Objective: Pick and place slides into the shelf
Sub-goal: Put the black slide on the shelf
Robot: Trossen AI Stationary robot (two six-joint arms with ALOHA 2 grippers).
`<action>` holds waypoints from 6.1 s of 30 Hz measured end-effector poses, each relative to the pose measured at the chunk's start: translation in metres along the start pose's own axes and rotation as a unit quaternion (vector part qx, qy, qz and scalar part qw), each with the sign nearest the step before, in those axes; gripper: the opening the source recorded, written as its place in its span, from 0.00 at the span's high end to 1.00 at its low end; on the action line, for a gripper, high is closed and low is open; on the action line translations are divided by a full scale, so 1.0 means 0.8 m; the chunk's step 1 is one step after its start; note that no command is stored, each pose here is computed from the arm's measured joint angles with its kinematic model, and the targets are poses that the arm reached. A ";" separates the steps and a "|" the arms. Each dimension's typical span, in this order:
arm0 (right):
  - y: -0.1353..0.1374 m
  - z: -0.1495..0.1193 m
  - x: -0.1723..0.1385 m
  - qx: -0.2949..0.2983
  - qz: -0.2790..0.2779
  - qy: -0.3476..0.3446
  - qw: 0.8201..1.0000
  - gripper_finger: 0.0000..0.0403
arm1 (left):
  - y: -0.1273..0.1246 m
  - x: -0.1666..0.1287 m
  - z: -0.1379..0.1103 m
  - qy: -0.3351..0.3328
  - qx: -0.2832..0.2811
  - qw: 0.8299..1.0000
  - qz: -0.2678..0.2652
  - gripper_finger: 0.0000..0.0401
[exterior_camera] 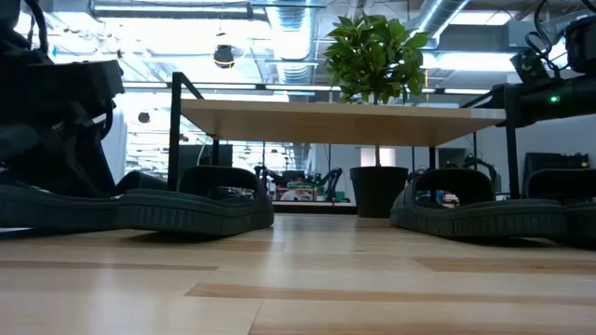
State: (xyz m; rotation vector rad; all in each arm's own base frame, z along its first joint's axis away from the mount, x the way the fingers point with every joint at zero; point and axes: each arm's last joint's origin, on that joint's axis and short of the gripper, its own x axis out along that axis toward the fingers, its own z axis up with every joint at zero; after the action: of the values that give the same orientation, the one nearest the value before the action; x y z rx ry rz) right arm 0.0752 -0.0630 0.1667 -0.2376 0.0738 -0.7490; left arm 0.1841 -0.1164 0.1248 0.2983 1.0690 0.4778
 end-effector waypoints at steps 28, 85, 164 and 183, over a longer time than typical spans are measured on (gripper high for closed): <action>0.000 0.000 0.000 0.000 0.000 0.000 1.000 1.00 | 0.003 -0.016 0.016 0.016 0.001 1.000 0.011 0.62; 0.000 0.000 0.000 0.000 0.000 0.000 1.000 1.00 | 0.008 -0.017 0.011 0.056 -0.081 0.995 0.011 1.00; 0.000 0.000 0.000 0.000 0.000 0.000 1.000 1.00 | 0.080 -0.136 0.077 0.045 0.000 0.994 0.103 1.00; 0.000 0.000 0.000 0.000 0.000 0.000 1.000 1.00 | 0.167 -0.123 0.037 0.056 -0.041 0.991 0.112 1.00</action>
State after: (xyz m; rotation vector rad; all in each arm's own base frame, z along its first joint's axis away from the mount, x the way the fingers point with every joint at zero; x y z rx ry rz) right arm 0.0752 -0.0630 0.1667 -0.2375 0.0738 -0.7489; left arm 0.1414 -0.0520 0.2745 0.3243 1.1282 0.7454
